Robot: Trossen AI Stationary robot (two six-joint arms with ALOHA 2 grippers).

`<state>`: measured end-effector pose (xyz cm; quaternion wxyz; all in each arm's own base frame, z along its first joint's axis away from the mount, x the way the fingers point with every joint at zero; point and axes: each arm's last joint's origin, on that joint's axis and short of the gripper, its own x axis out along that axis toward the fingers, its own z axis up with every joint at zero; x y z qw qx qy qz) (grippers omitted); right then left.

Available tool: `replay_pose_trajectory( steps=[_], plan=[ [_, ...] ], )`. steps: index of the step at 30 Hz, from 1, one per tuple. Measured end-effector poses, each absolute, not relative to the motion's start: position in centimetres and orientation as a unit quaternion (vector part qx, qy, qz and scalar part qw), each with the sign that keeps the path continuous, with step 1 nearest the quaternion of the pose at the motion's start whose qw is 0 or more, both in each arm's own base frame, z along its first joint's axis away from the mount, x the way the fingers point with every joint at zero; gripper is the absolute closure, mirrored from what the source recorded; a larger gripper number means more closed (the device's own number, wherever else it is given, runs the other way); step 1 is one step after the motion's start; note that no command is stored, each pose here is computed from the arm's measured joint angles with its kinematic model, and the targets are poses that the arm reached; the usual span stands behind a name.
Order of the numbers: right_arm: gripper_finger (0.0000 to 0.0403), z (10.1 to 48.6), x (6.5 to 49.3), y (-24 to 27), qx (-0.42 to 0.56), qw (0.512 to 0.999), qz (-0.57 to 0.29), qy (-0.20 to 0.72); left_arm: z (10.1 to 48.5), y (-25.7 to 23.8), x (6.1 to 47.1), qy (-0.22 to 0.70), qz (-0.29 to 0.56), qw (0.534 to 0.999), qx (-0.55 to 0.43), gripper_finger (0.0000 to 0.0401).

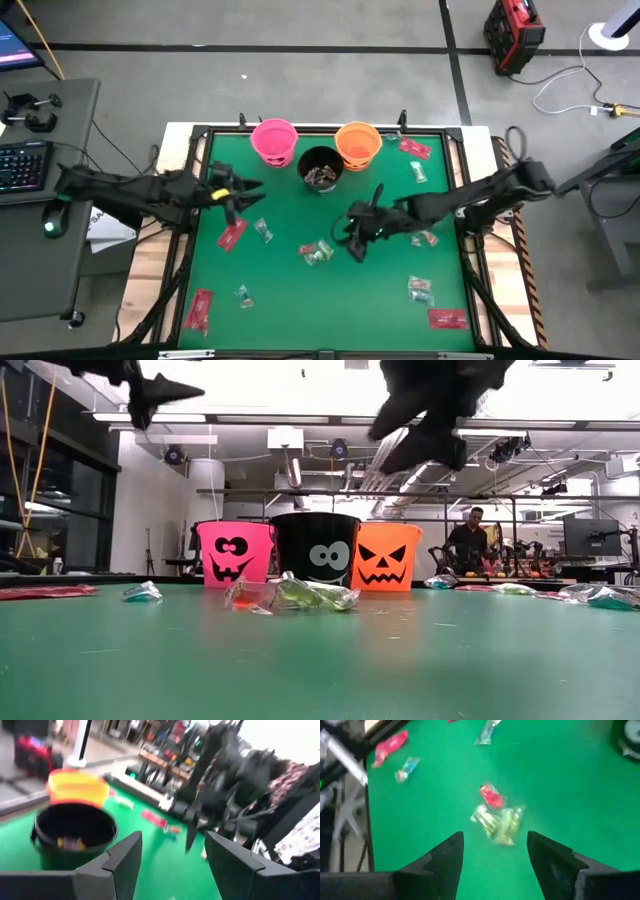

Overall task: Sort candy by brand, put in halloween buckets
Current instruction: Put the green gummy into the pink bucket

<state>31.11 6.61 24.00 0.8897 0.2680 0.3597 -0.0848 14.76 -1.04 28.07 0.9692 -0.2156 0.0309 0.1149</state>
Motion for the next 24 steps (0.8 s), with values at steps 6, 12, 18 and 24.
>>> replay_pose_trajectory(
  steps=[6,12,18,24],
  plan=[
    [0.0202,21.3,35.1,7.9,0.276,0.883,-0.102,0.367,30.4,-0.6,11.9,-0.066,0.093,0.972,-0.204,0.0197],
    [0.021,18.9,38.5,8.3,0.188,0.875,-0.101,0.435,31.5,-0.3,9.8,-0.123,0.09,0.964,-0.217,0.0197],
    [0.021,17.1,40.5,8.7,0.13,0.858,-0.097,0.488,31.6,-0.2,9.4,-0.132,0.095,0.962,-0.219,0.0197],
    [0.021,14.7,40.7,8.2,0.107,0.825,-0.144,0.536,31.4,-0.2,9.4,-0.125,0.097,0.963,-0.218,0.0197]
  ],
)
